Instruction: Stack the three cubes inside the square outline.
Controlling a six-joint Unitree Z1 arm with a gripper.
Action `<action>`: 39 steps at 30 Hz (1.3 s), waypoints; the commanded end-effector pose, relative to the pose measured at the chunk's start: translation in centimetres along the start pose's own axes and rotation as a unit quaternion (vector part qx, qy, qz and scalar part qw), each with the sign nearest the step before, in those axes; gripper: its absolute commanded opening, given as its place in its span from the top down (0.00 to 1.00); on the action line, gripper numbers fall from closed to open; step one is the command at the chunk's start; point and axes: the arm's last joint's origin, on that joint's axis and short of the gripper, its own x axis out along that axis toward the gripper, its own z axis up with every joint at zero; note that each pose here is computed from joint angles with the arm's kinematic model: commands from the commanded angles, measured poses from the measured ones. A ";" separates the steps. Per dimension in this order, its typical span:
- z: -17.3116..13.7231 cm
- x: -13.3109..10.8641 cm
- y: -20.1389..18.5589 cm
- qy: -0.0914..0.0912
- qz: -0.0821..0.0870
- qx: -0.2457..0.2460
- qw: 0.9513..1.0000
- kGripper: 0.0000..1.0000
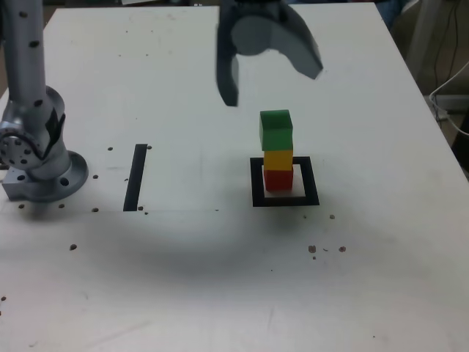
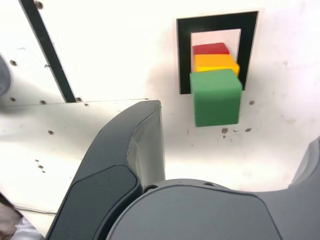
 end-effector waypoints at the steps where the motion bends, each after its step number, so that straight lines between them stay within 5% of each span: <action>1: -1.5 -0.9 0.1 -0.009 0.003 0.001 1.000 0.00; 5: -4.1 -1.3 0.3 -0.010 0.016 0.003 1.000 0.00; 10: -6.7 -0.3 0.4 0.011 0.022 0.008 1.000 0.00; 16: -8.8 2.6 0.4 0.055 0.015 0.008 0.998 0.00; 23: -10.3 6.7 0.7 0.071 0.024 0.015 0.997 0.00; 31: -12.3 10.3 0.5 0.092 -0.005 0.013 0.996 0.00; 39: -13.9 11.2 0.6 0.102 0.000 0.013 0.995 0.00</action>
